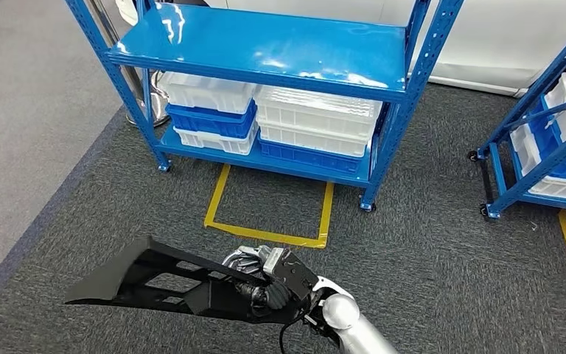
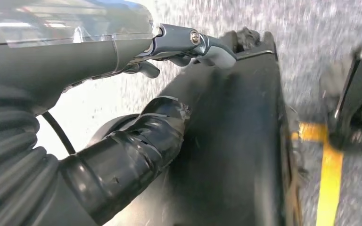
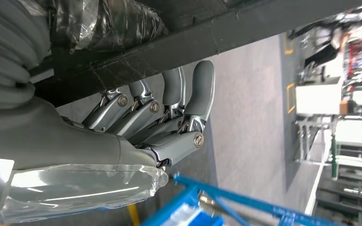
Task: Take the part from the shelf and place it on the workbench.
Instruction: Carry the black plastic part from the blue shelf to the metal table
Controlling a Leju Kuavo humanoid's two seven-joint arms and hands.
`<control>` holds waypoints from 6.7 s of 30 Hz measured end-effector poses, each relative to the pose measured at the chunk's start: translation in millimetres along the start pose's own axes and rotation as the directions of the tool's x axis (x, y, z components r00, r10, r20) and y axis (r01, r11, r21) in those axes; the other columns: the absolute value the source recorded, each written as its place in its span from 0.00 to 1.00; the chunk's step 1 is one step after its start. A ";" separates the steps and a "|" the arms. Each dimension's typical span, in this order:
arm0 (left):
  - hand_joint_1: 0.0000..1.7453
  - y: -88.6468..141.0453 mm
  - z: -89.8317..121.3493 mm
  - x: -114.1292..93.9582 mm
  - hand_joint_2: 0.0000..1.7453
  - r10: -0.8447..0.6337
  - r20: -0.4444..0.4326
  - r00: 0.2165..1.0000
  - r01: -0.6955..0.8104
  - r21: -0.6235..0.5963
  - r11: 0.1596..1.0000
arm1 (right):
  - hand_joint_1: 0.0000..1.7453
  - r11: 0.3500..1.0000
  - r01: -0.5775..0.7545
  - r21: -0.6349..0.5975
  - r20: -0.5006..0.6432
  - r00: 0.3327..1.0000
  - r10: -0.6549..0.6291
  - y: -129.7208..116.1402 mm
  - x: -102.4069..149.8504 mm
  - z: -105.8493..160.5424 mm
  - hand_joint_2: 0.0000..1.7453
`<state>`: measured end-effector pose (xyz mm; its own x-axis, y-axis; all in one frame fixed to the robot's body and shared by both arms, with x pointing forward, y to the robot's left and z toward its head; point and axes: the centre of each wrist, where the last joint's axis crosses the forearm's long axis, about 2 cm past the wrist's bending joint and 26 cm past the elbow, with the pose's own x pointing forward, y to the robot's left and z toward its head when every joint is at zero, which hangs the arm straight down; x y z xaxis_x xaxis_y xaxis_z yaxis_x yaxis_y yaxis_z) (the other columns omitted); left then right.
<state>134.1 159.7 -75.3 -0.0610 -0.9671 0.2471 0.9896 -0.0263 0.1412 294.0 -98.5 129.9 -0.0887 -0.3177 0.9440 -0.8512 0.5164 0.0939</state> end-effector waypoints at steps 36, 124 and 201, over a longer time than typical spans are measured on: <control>0.00 24.4 4.7 2.2 1.00 -0.155 0.040 0.987 0.156 -0.036 0.987 | 1.00 1.000 0.017 -0.022 0.143 0.990 -0.014 -5.5 7.7 9.1 1.00; 0.00 40.5 8.3 29.4 1.00 0.349 0.065 0.935 -0.355 0.208 0.912 | 1.00 0.991 0.021 0.131 0.192 0.980 -0.046 3.6 19.5 -43.3 1.00; 0.00 -45.4 23.0 -169.3 1.00 0.327 0.029 0.945 -0.326 0.182 0.928 | 1.00 0.990 -0.010 0.140 0.221 0.975 -0.021 -2.2 22.0 -0.4 1.00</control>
<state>96.5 330.4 -101.5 0.2618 -0.9148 0.3075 0.9143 0.3371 0.2247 294.1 -106.3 150.6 -0.1825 -0.4961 0.8489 -0.9142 0.4033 0.0392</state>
